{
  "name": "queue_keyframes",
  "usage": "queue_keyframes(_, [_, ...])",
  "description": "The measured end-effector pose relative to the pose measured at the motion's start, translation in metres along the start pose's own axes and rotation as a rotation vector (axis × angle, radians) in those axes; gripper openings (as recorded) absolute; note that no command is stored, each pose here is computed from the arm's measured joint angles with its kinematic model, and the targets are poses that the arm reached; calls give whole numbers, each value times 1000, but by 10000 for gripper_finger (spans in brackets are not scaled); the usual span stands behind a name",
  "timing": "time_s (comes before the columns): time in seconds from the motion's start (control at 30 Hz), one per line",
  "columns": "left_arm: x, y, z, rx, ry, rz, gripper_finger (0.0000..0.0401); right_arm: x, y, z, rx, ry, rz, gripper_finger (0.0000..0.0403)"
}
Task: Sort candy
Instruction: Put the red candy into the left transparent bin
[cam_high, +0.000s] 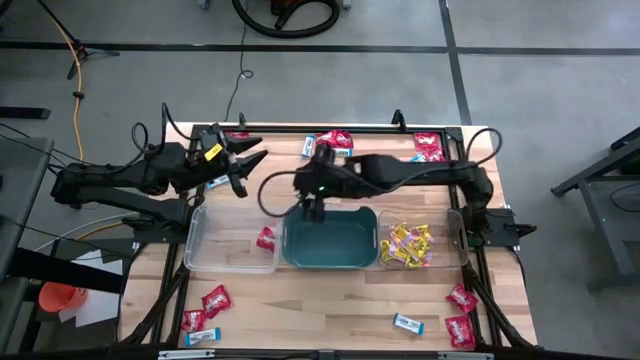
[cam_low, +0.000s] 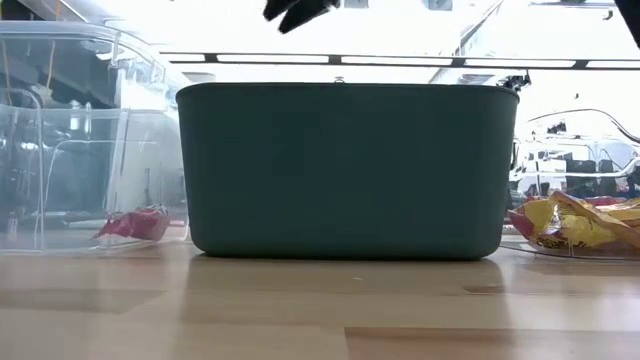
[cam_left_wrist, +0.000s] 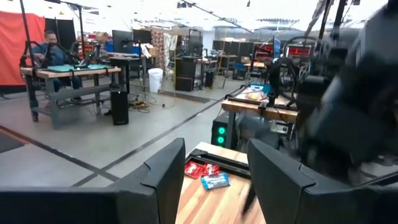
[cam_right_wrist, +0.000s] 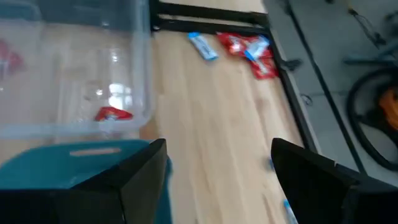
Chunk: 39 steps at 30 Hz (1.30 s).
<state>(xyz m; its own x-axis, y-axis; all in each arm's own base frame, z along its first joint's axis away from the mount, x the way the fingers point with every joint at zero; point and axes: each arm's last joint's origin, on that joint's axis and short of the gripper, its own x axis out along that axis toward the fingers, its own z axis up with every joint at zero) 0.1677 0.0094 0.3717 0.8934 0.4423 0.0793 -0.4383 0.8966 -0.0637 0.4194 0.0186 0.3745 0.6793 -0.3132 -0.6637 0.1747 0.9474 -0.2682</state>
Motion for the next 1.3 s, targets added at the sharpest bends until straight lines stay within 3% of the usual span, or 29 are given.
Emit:
queue_keyframes(0.2, [0, 0, -3, 13, 24, 1, 160, -29, -25, -24, 35, 172, -80, 286])
queue_keyframes(0.37, [0, 0, -3, 18, 32, 11, 160, -37, -40, -70, 138, 243, -105, 286])
queue_keyframes(0.6, [4, 4, -10, 50, 82, 105, 160, -43, -37, -152, 483, 136, -47, 286])
queue_keyframes(0.73, [16, 11, -17, 62, 111, 194, 160, -42, -32, -182, 607, 62, 17, 286])
queue_keyframes(0.87, [37, 28, -30, -126, 157, 353, 160, -34, -34, -198, 611, -13, 13, 286])
queue_keyframes(1.1, [65, 98, -52, -255, 671, 661, 160, -22, -52, -206, 578, -64, -36, 286])
queue_keyframes(1.3, [59, 138, -89, -296, 1095, 906, 160, -18, -69, -209, 530, -55, -18, 286])
